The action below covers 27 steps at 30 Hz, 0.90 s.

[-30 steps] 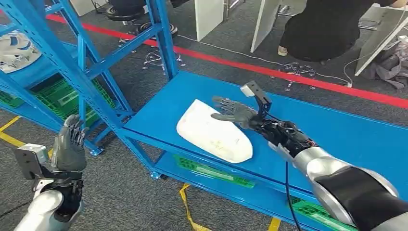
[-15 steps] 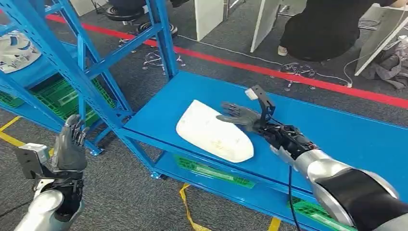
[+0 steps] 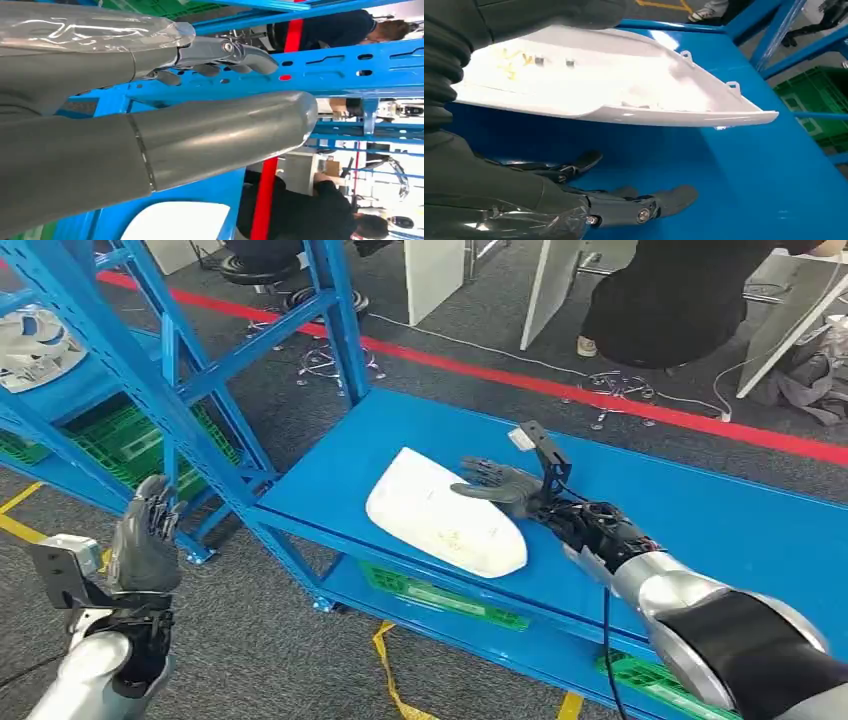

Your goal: Take the parts from the cabinet and place them on the table.

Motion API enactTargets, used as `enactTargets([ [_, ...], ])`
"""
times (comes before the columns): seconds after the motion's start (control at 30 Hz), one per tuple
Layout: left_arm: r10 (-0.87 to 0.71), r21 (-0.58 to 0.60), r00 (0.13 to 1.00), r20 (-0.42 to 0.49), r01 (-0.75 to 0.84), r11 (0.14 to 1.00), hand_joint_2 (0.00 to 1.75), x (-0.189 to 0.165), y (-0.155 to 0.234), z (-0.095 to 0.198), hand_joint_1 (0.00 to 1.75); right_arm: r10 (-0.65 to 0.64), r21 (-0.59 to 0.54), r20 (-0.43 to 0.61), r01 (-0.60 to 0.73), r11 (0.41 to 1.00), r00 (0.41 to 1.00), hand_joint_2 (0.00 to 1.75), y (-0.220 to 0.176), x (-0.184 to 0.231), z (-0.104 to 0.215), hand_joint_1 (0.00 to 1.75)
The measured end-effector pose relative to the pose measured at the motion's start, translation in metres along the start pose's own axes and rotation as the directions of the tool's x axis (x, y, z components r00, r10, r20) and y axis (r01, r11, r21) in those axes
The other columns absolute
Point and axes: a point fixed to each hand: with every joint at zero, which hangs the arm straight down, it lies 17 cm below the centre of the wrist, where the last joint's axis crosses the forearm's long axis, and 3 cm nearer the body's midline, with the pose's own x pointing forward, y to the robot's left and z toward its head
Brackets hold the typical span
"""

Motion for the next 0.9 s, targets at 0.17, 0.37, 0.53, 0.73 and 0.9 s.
enactTargets([
  [0.17, 0.001, 0.010, 1.000, -0.001, -0.001, 1.000, 0.00, 0.001, 0.002, -0.002, 0.00, 0.044, 0.003, -0.051, -0.044, 0.999, 0.998, 1.75, 0.000, -0.010, 0.000, 0.00],
  [0.37, 0.005, 0.027, 1.000, -0.001, -0.005, 1.000, 0.00, 0.002, 0.005, -0.004, 0.00, 0.108, 0.010, -0.094, -0.107, 0.994, 0.990, 1.75, 0.000, -0.014, -0.001, 0.00],
  [0.53, 0.006, 0.033, 1.000, -0.001, -0.006, 0.999, 0.00, 0.002, 0.005, -0.004, 0.00, 0.130, 0.011, -0.112, -0.130, 0.991, 0.985, 1.75, 0.000, -0.017, -0.002, 0.00],
  [0.73, 0.007, 0.033, 1.000, -0.001, -0.007, 0.999, 0.00, 0.002, 0.005, -0.004, 0.00, 0.141, 0.015, -0.117, -0.140, 0.990, 0.983, 1.75, 0.000, -0.017, -0.002, 0.00],
  [0.9, 0.007, 0.033, 1.000, -0.001, -0.007, 0.999, 0.00, 0.002, 0.004, -0.004, 0.00, 0.141, 0.014, -0.120, -0.141, 0.990, 0.983, 1.75, -0.001, -0.017, -0.002, 0.00],
])
